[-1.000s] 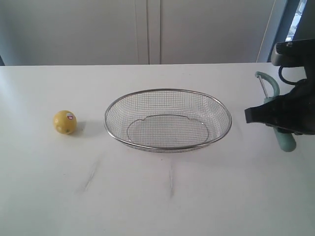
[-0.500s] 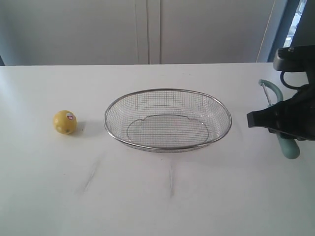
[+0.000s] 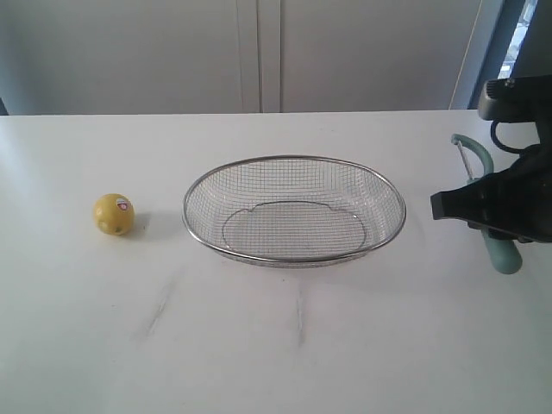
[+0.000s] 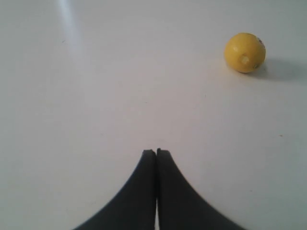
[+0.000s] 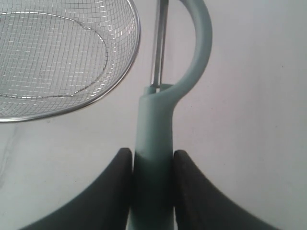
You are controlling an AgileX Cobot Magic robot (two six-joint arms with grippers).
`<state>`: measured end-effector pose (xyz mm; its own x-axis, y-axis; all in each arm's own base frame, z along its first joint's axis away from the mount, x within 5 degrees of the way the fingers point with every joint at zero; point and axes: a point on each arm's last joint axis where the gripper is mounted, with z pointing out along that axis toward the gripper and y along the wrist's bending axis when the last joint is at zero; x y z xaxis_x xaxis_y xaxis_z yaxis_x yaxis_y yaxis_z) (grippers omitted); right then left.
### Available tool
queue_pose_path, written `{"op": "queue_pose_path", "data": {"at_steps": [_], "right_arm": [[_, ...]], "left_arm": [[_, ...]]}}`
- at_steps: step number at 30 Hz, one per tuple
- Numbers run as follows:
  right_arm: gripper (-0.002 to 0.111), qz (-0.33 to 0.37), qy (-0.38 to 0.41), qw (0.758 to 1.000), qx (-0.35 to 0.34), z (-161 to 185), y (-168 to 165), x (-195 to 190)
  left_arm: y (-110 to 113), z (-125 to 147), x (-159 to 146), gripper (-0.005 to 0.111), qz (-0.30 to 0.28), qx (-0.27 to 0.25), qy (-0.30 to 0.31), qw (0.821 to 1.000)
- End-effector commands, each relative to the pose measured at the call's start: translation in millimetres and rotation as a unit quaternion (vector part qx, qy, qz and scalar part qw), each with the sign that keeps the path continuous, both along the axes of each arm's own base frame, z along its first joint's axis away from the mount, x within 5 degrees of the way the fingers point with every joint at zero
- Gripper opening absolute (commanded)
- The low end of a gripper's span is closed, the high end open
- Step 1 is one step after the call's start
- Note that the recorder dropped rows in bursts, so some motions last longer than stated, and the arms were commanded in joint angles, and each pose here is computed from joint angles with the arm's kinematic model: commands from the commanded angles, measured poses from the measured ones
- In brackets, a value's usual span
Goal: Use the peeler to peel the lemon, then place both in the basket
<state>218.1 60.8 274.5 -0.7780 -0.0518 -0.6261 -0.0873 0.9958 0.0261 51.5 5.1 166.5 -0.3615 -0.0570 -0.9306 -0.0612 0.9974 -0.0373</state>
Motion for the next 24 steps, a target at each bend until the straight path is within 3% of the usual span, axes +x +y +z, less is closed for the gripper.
{"op": "queue_pose_path", "data": {"at_steps": [1, 18, 21, 24], "right_arm": [[0.000, -0.002, -0.008, 1.000, 0.003, 1.4, -1.0, -0.4], [0.000, -0.002, -0.008, 1.000, 0.003, 1.4, -1.0, -0.4], [0.000, -0.002, -0.008, 1.000, 0.003, 1.4, -1.0, -0.4], [0.000, -0.002, -0.008, 1.000, 0.003, 1.4, -1.0, -0.4]], "left_arm": [[-1.4, 4.4, 1.8, 0.000, -0.004, -0.011, -0.033, 0.999], [-1.3, 9.1, 3.1, 0.000, -0.011, 0.009, -0.059, 0.998], [-2.3, 13.9, 4.3, 0.000, -0.015, 0.008, -0.086, 0.996], [-5.4, 28.6, 6.0, 0.000, -0.028, -0.012, -0.167, 0.986]]}}
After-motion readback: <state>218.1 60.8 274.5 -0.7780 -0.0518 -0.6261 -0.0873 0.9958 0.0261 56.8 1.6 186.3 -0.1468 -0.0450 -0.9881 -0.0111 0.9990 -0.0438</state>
